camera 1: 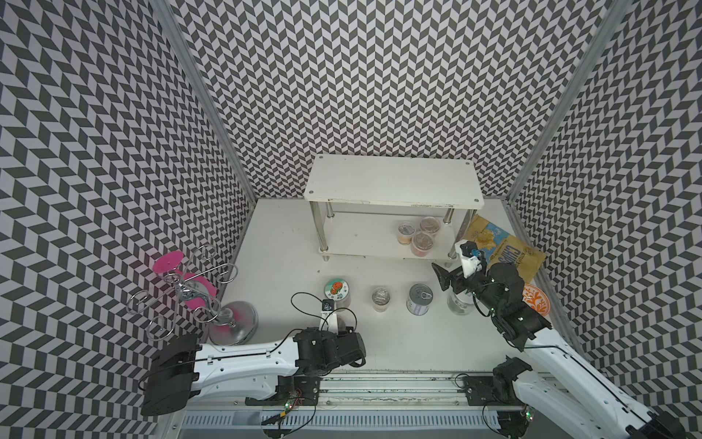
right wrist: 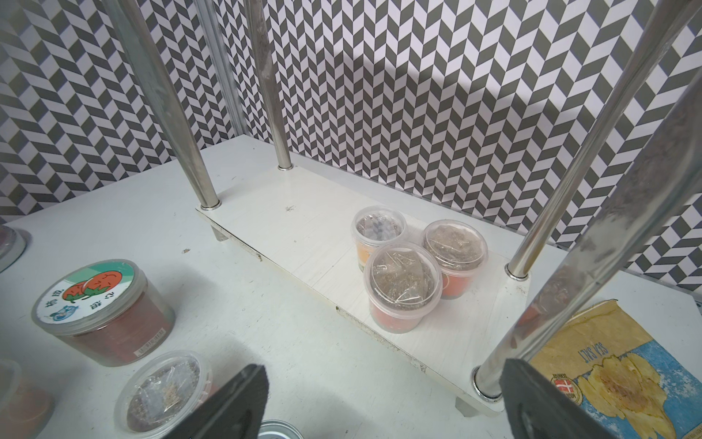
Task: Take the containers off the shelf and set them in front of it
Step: 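Place the container at the center of the board, then pick up a container from the shelf, then place the container at the center of the board.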
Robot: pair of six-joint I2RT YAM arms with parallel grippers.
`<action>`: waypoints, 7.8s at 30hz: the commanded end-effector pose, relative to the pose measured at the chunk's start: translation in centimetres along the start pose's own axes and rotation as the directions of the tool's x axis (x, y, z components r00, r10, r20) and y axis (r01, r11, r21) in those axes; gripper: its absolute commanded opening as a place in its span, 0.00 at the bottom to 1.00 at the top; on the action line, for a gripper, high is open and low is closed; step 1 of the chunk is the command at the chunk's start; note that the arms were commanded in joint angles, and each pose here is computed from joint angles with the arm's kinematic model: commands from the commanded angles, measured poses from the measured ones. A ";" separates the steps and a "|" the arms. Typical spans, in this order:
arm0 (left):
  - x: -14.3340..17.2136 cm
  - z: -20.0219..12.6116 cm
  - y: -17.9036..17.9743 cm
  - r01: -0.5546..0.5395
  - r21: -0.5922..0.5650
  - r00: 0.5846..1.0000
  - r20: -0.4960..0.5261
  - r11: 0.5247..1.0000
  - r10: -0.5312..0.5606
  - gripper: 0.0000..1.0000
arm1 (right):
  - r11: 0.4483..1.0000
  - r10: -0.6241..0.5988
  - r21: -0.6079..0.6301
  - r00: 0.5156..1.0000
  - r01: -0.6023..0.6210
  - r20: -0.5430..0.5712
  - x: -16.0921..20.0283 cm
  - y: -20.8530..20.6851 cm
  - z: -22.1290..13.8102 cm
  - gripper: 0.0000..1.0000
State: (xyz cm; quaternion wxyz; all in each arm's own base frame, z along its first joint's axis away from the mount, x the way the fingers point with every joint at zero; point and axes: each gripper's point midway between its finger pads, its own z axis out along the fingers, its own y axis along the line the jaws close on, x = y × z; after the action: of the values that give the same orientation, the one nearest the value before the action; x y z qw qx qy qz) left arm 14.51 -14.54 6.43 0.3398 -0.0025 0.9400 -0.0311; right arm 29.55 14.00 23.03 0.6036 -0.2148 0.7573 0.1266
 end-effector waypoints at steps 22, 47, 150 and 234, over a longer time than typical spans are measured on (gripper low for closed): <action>-6.2 -5.7 -1.0 -0.016 0.032 0.995 0.095 0.999 0.013 1.00 | 1.000 -0.018 0.006 0.996 0.018 0.086 -2.7 -0.3 -0.8 1.00; -23.1 3.0 -16.4 -0.558 0.388 0.799 0.491 0.734 0.348 1.00 | 1.000 0.021 0.009 0.997 -0.022 0.077 -3.2 -0.3 -2.9 1.00; -21.3 4.4 -18.4 -0.591 0.555 0.797 0.512 0.585 0.320 0.64 | 0.997 0.055 0.058 0.994 -0.060 0.093 -3.3 -1.1 -3.5 1.00; -1.6 -0.1 -14.8 -0.451 0.570 0.891 0.253 0.686 0.376 0.84 | 0.997 0.072 0.023 0.994 -0.074 0.082 -2.5 -0.6 -2.7 1.00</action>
State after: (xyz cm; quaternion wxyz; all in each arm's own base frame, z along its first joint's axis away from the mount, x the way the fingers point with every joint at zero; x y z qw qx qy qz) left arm 14.98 -28.57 7.27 0.3644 0.3178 0.8377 -0.2540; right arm 27.75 12.80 25.00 0.6109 -0.1806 0.7571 0.1449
